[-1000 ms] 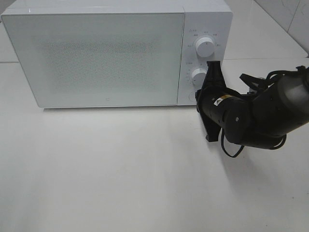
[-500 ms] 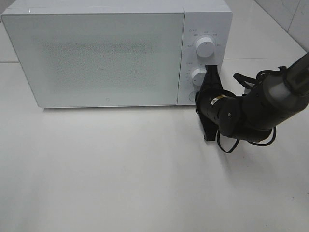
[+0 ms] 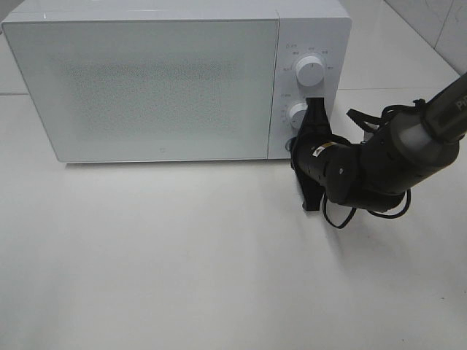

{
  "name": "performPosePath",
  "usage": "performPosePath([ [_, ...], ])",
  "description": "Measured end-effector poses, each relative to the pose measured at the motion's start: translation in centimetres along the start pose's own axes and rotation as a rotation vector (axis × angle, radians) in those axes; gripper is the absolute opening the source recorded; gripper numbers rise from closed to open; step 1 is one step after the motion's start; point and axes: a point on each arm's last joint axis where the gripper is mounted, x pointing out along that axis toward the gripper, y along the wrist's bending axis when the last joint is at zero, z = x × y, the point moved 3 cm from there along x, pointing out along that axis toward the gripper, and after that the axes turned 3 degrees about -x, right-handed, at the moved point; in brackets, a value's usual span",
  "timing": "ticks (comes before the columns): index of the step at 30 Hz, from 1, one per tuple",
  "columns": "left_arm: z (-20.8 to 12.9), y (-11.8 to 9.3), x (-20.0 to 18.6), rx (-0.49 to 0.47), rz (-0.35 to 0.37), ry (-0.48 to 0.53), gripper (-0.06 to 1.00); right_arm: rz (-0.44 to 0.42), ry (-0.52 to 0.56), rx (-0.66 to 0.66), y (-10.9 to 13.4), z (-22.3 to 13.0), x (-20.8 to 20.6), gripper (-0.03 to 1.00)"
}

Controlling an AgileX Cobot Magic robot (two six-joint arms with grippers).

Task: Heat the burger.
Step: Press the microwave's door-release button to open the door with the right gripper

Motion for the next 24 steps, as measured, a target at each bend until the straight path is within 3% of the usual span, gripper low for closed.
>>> performPosePath([
  [14,0.00,0.00,0.00,0.000,0.000,0.000,0.97,0.006,-0.003,0.019,0.54,0.06,-0.31,0.00],
  [24,0.00,0.00,0.00,0.000,0.000,0.000,0.97,0.055,-0.021,0.011,0.62,0.10,-0.40,0.00],
])
